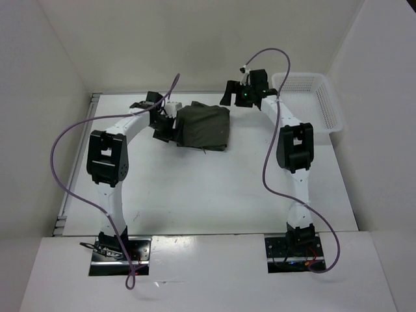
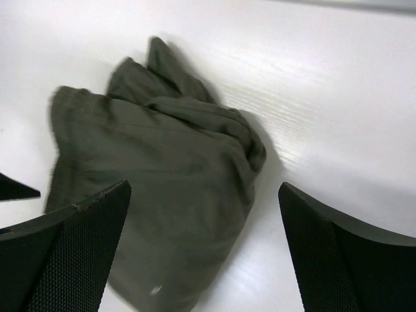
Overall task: Fold and stack the shorts
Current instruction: Fold the shorts
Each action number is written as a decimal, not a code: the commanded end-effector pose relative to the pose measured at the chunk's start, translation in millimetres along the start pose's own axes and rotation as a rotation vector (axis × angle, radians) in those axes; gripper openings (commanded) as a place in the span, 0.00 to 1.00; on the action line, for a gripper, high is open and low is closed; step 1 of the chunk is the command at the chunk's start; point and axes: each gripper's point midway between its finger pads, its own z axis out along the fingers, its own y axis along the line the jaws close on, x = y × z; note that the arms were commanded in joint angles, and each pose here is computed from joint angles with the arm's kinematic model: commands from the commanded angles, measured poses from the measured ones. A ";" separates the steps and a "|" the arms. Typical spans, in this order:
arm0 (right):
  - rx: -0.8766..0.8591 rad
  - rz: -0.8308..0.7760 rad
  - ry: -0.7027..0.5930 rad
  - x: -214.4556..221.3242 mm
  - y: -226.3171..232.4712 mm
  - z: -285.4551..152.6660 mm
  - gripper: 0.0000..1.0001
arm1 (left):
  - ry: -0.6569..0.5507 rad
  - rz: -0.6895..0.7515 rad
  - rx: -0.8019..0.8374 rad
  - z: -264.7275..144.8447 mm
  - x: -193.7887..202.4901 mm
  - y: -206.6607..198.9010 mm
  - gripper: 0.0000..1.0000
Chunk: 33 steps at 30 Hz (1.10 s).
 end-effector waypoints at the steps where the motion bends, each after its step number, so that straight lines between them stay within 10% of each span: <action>1: 0.000 -0.157 -0.194 -81.3 48.7 -85.8 0.99 | -0.159 0.070 -0.101 -61.0 -40.0 -7.9 0.93; 16: 0.627 -0.431 -0.253 -57.0 -30.8 -229.9 0.99 | -0.353 -0.055 -0.833 -199.8 -23.7 99.7 0.99; 33: 0.774 -0.399 -0.313 -24.3 -67.9 -317.2 0.99 | -0.398 -0.059 -0.870 -219.9 -8.2 92.8 0.99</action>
